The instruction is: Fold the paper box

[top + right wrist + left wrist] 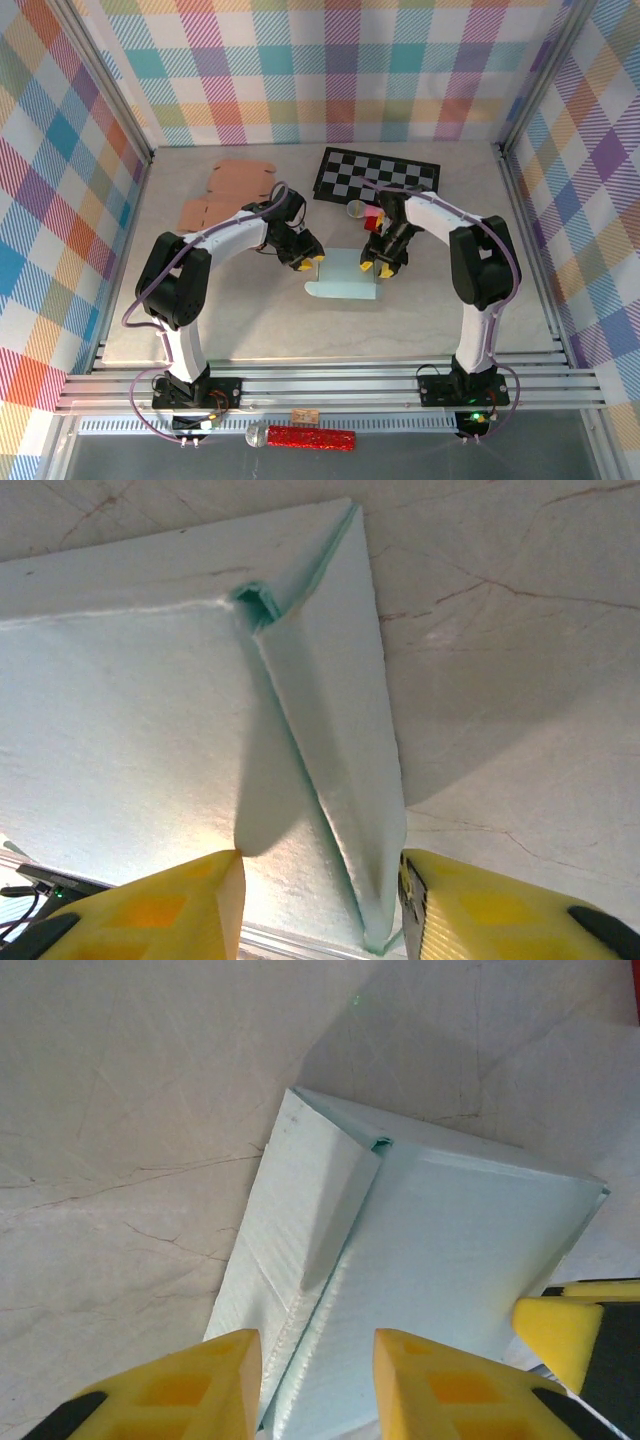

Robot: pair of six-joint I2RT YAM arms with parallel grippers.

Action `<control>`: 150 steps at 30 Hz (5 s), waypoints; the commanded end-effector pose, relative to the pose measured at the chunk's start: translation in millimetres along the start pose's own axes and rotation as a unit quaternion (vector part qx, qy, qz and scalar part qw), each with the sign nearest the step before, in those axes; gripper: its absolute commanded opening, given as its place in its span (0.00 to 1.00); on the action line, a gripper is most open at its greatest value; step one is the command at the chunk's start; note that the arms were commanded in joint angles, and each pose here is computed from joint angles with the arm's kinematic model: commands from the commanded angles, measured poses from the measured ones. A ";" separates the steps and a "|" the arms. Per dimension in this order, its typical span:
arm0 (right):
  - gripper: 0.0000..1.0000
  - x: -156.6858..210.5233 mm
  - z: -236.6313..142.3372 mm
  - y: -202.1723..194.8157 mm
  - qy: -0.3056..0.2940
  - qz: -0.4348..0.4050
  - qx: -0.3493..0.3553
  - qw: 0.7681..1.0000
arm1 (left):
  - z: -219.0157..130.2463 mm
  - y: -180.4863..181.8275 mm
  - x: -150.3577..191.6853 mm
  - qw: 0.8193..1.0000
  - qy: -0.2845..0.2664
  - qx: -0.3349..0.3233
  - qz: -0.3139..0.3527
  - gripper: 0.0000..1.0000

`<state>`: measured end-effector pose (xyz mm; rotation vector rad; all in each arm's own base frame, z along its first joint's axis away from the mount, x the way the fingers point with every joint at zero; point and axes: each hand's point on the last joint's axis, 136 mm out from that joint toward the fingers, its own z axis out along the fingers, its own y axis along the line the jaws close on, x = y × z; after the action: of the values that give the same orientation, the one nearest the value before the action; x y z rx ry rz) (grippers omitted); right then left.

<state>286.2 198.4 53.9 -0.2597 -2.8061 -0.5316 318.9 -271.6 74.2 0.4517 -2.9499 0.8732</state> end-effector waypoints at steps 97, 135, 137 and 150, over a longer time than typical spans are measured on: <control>0.47 -8.1 -35.3 78.1 -0.003 -0.107 -0.288 0.952 | -31.5 20.7 -17.0 0.988 -0.097 -0.010 0.120 0.29; 0.40 30.9 -11.7 6.4 0.232 0.375 -0.299 0.846 | -25.3 -24.3 68.0 0.693 -0.105 -0.057 0.711 1.00; 0.40 28.6 -11.8 4.3 0.234 0.378 -0.303 0.843 | -19.7 -24.4 68.5 0.691 -0.103 -0.055 0.713 1.00; 0.56 11.7 -16.3 -13.6 0.208 0.396 -0.303 0.842 | 2.5 -39.5 58.9 0.707 -0.099 -0.052 0.698 0.92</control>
<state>276.3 190.3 77.8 -1.1419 -1.7636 -1.1224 265.2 -303.3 83.3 -2.0071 -2.9869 0.5099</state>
